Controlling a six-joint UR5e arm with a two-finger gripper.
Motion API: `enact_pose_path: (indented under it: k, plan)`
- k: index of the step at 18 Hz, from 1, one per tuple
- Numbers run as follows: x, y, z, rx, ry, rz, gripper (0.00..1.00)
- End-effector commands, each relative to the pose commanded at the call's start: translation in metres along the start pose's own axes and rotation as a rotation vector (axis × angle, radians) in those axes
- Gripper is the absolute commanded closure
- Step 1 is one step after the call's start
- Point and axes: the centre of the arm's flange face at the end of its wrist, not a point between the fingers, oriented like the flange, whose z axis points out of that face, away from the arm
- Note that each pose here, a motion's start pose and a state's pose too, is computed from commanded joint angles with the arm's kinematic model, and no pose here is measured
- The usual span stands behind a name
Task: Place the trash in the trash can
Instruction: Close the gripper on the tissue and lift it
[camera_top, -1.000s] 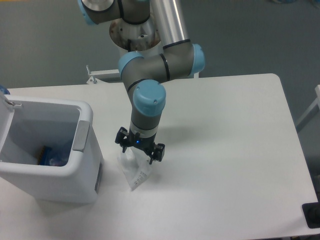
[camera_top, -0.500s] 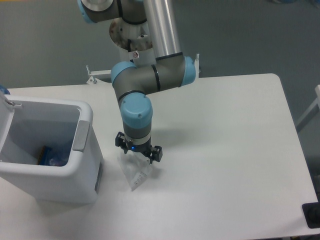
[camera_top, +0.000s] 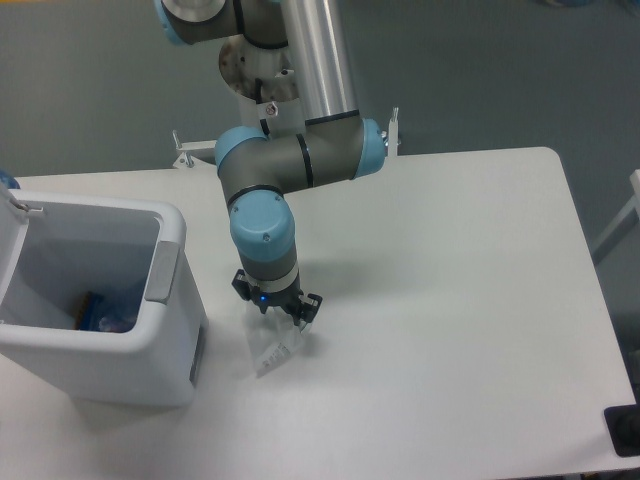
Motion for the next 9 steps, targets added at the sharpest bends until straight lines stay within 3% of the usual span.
enact_pose_path:
  k: [9]
  plan:
    - [-0.018,-0.013,-0.027,0.091,0.020,-0.043,1.00]
